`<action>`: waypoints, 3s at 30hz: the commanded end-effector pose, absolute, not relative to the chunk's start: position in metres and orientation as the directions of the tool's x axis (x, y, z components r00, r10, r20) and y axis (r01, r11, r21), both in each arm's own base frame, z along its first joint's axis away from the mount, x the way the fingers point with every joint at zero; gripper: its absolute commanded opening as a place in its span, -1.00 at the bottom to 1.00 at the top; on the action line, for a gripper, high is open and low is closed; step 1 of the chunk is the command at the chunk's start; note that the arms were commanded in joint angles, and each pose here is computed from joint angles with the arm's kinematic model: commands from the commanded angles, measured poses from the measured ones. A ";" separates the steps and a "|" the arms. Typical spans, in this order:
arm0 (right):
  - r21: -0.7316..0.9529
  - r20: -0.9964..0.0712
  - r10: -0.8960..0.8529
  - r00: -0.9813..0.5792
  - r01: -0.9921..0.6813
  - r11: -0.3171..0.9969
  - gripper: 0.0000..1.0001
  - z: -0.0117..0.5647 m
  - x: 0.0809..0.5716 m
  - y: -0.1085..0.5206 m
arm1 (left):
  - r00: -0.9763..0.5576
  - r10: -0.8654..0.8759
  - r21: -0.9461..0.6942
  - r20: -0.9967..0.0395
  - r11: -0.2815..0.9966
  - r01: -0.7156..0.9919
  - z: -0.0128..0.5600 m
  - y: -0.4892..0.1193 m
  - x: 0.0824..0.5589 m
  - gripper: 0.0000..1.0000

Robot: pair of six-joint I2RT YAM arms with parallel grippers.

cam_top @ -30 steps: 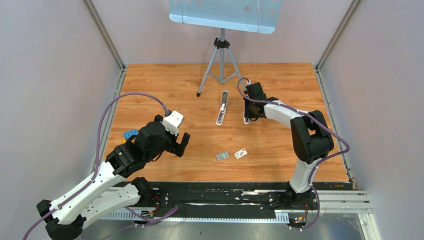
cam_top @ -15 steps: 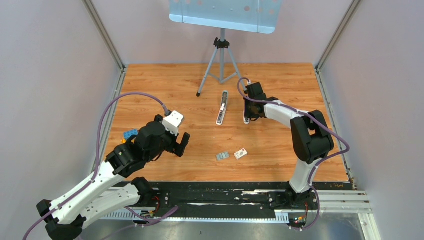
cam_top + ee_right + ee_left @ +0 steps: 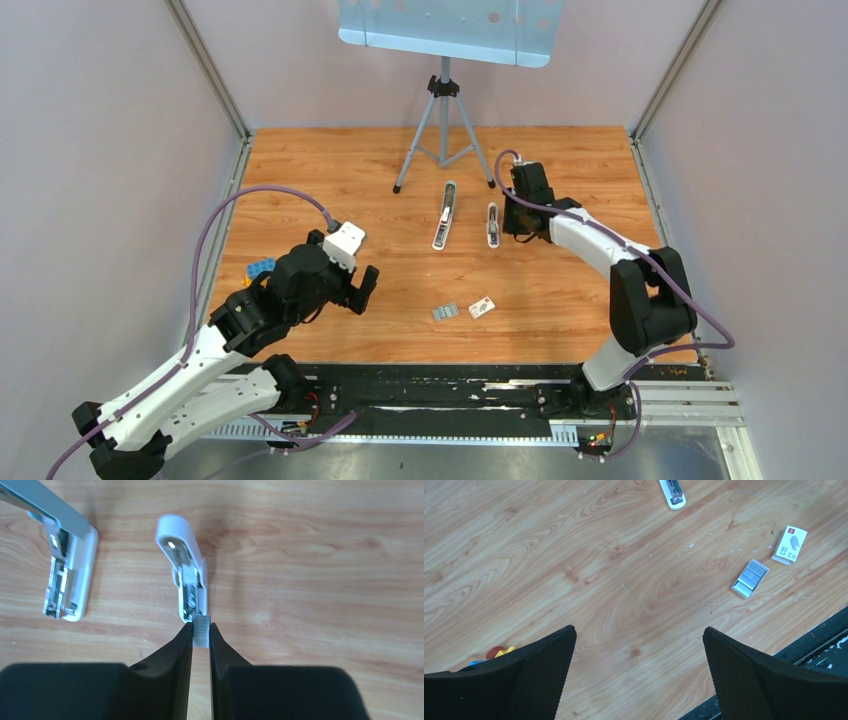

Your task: Load the staples into the stapler

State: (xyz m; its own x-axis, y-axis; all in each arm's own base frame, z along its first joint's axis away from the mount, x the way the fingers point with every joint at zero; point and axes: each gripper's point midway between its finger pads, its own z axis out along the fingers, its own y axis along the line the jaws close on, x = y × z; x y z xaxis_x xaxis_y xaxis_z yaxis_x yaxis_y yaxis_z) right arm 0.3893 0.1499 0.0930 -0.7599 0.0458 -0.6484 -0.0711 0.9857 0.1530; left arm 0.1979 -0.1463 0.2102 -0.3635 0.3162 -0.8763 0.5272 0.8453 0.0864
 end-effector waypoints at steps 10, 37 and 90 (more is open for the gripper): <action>0.134 -0.513 0.092 -0.854 0.026 0.991 -0.65 0.039 0.330 0.118 | -0.348 0.315 0.087 -0.883 0.839 0.538 0.212 -0.148 0.197 1.00; 0.066 -0.474 0.035 -0.880 0.005 0.998 -0.40 0.023 0.327 0.110 | -0.347 0.314 0.092 -0.884 0.844 0.529 0.212 -0.146 0.198 1.00; 0.147 -0.650 0.058 -0.757 -0.050 0.988 -0.67 0.074 0.407 0.163 | -0.347 0.323 0.096 -0.881 0.838 0.537 0.210 -0.147 0.198 1.00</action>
State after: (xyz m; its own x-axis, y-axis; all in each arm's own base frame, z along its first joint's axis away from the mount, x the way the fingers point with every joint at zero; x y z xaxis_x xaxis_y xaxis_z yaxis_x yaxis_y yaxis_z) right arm 0.3946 0.1545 0.0707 -0.7875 0.0516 -0.6141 -0.0493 0.9880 0.1462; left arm 0.1972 -0.1451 0.2111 -0.3581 0.3132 -0.8796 0.5263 0.8459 0.0869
